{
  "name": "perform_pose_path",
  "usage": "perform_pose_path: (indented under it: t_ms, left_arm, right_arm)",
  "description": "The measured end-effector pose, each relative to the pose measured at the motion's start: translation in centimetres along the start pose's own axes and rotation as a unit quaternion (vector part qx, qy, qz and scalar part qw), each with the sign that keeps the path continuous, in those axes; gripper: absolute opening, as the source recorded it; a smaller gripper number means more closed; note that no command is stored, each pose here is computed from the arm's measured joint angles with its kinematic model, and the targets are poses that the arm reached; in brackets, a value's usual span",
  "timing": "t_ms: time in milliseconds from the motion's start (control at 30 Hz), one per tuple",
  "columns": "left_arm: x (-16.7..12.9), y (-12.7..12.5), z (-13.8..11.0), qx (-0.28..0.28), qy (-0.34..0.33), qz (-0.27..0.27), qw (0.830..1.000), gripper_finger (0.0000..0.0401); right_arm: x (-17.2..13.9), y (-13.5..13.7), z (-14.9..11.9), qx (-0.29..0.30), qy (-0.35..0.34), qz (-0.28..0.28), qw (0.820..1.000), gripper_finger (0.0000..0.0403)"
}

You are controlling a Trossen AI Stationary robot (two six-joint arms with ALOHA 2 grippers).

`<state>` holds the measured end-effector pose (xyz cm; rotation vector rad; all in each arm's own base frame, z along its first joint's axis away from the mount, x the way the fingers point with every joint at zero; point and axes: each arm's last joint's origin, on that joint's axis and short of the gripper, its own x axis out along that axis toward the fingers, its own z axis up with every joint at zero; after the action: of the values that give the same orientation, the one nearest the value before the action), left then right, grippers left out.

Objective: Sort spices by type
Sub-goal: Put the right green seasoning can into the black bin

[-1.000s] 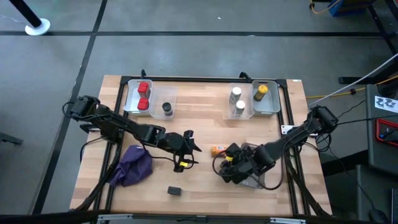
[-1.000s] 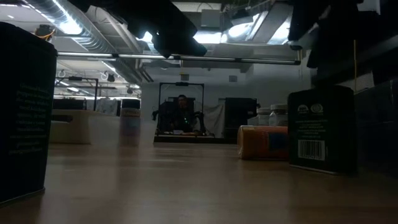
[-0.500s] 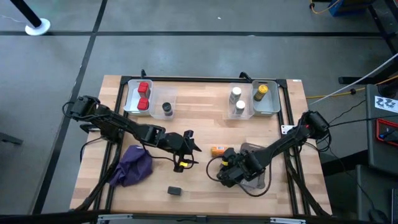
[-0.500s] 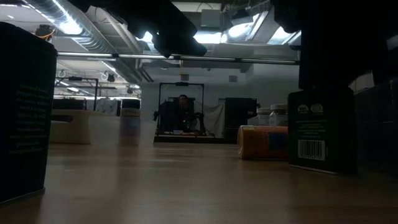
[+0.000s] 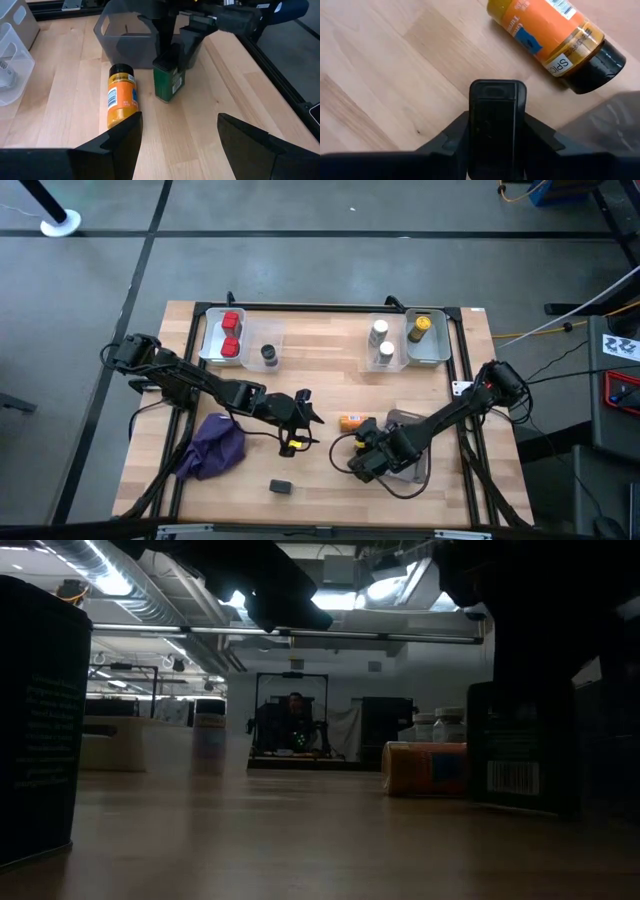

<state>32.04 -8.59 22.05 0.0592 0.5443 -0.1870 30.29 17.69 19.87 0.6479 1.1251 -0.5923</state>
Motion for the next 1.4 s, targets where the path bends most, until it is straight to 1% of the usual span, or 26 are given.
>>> perform_pose_path:
  t_ms: [133,267,467,567,633,800,1000,1167,1400]
  left_arm:
    - [0.0,0.0,0.0,0.0,0.0,0.0,1.0,0.0241]
    - [0.0,0.0,0.0,0.0,0.0,0.0,1.0,0.0241]
    - [0.0,0.0,0.0,0.0,0.0,0.0,1.0,0.0241]
    - [0.0,0.0,0.0,0.0,0.0,0.0,1.0,0.0241]
    - [0.0,0.0,0.0,0.0,0.0,0.0,1.0,0.0241]
    - [0.0,0.0,0.0,0.0,0.0,0.0,1.0,0.0241]
    - [0.0,0.0,0.0,0.0,0.0,0.0,1.0,0.0241]
    - [0.0,0.0,0.0,0.0,0.0,0.0,1.0,0.0241]
    - [0.0,0.0,0.0,0.0,0.0,0.0,1.0,0.0241]
  right_arm:
    - [-1.8,0.5,0.6,-0.02,0.003,-0.014,1.0,0.0132]
    - [-5.1,0.9,1.6,-0.041,0.005,-0.043,0.998,0.0132]
    - [-10.3,0.9,3.0,-0.05,0.009,-0.072,0.996,0.0132]
    - [-11.9,0.6,3.4,-0.053,0.012,-0.085,0.995,0.0133]
    - [-12.4,0.3,3.5,-0.058,0.016,-0.102,0.993,0.0133]
    - [-11.8,0.0,3.2,-0.066,0.024,-0.115,0.991,0.0133]
    - [-9.4,-1.0,2.3,-0.081,0.05,-0.165,0.982,0.0133]
    - [-8.1,-1.7,1.6,-0.085,0.079,-0.19,0.975,0.0133]
    - [-6.7,-2.6,1.1,-0.093,0.081,-0.222,0.967,0.0133]
